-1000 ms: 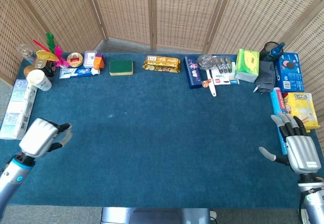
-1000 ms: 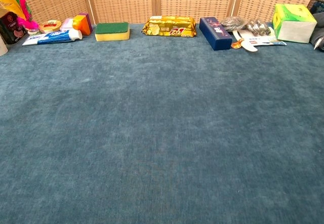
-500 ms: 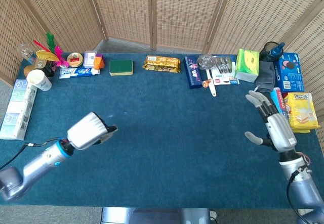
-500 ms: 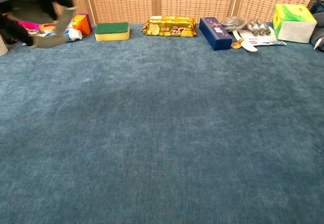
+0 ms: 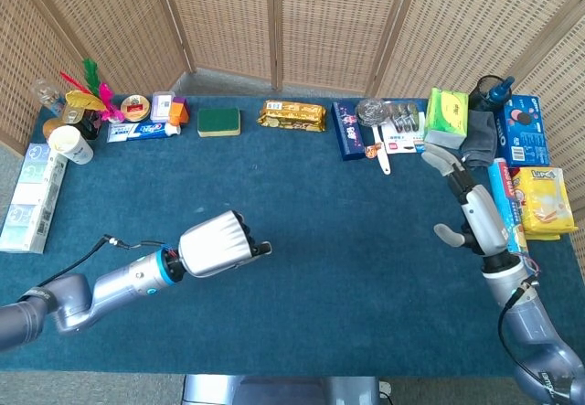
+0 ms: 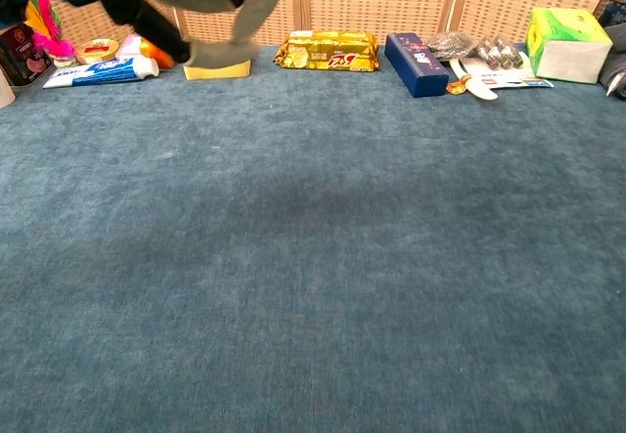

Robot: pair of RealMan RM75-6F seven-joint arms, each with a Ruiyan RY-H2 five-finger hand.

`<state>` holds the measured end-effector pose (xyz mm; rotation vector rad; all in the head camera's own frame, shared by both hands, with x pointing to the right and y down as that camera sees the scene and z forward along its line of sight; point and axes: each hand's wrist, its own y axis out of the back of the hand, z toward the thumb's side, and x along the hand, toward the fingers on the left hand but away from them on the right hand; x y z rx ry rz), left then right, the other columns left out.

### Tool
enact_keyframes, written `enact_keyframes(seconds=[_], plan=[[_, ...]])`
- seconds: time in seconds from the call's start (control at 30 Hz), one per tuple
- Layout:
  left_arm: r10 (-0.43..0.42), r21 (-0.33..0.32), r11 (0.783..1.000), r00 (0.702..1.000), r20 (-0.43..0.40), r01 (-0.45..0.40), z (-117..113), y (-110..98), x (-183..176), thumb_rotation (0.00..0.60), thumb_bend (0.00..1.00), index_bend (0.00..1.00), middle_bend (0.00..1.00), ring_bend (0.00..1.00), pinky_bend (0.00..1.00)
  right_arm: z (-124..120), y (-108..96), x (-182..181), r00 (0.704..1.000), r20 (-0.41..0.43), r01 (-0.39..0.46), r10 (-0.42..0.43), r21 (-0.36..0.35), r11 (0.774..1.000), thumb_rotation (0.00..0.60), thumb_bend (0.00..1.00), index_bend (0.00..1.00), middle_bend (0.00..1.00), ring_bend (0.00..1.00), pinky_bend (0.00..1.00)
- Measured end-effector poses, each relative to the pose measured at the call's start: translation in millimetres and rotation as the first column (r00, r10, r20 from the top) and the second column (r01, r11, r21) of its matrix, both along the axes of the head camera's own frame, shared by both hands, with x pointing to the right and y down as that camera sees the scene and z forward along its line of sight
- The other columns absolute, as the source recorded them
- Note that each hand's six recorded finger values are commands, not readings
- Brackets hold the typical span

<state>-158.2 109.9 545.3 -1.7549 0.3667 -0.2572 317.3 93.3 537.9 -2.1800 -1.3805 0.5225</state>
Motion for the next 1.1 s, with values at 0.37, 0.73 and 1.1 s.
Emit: enact_keyframes(seconds=[0.37, 0.73, 1.1], plan=[[0.047, -0.063, 0.997, 0.994, -0.1, -0.054, -9.3, -6.9, 17.6, 0.6, 0.73, 0.91, 1.0, 1.0, 1.0, -11.7, 0.8, 4.3, 0.988, 0.144, 0.055, -0.062, 0.05, 0.997, 0.0, 0.0, 0.09, 0.06, 0.01, 0.05], [0.049, -0.209, 0.975, 0.989, -0.136, -0.077, -16.5, -14.5, 44.7, 0.6, 0.8, 0.9, 1.0, 1.0, 1.0, -17.6, -9.4, -12.4, 0.961, 0.242, 0.1, -0.132, 0.142, 0.985, 0.0, 0.0, 0.09, 0.06, 0.01, 0.05], [0.069, -0.241, 0.963, 0.978, -0.198, -0.117, -28.7, -17.9, 59.5, 0.6, 0.82, 0.9, 1.0, 1.0, 1.0, -29.0, 9.1, -30.0, 0.935, 0.276, 0.147, -0.221, 0.262, 0.954, 0.0, 0.0, 0.1, 0.06, 0.01, 0.05]])
